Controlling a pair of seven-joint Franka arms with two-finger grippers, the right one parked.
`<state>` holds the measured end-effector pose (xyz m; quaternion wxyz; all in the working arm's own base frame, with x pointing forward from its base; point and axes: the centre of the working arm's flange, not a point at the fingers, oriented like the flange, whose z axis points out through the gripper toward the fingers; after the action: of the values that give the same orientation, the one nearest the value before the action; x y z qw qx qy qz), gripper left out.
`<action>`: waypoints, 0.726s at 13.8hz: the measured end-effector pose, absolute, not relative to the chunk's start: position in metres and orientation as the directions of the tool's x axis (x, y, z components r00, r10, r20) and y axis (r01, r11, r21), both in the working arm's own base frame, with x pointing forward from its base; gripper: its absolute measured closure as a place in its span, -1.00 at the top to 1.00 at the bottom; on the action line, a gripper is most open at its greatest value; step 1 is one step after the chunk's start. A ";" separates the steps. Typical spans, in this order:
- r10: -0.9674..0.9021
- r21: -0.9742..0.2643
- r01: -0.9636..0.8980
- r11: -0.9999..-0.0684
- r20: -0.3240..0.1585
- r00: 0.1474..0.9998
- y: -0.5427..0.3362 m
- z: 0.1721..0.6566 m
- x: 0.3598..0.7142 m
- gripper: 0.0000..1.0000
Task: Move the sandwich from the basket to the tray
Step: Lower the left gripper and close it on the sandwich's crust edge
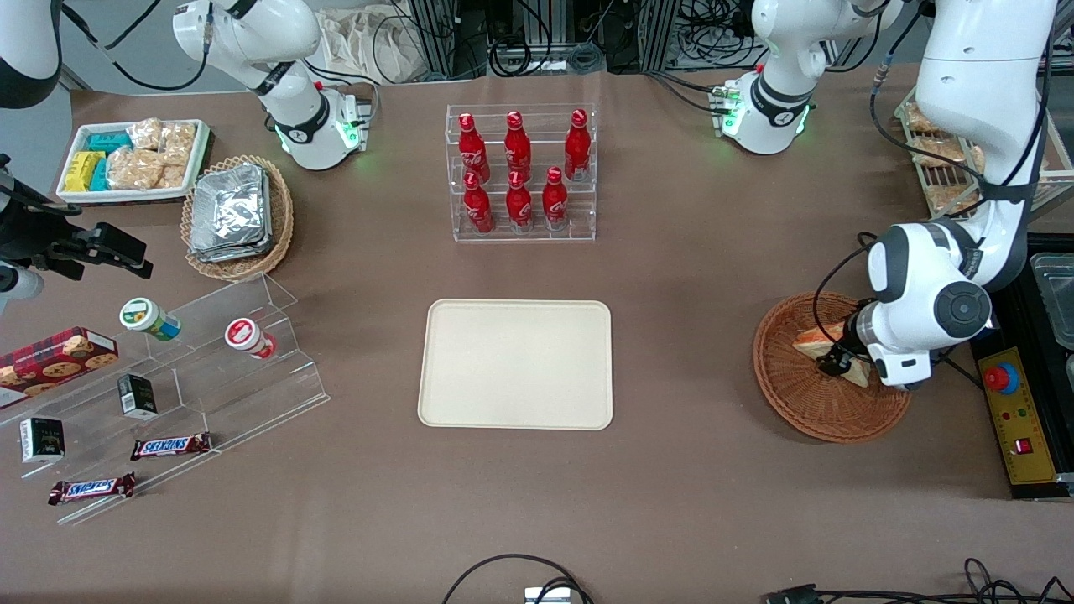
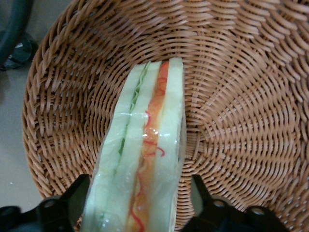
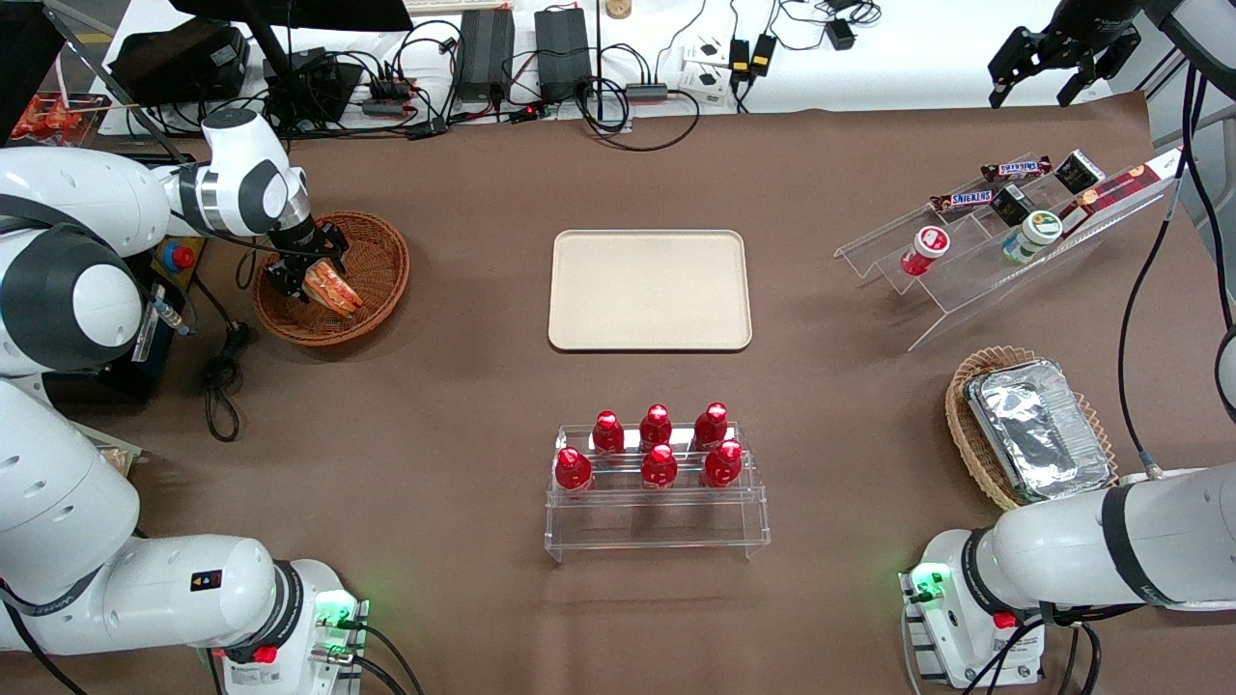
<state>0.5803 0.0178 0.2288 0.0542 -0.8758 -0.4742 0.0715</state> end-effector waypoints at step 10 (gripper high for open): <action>0.799 -0.157 0.784 -0.601 -0.084 0.596 0.014 0.241 0.590 -0.32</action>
<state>0.5903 0.0138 0.2408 0.0518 -0.8917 -0.4437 0.0726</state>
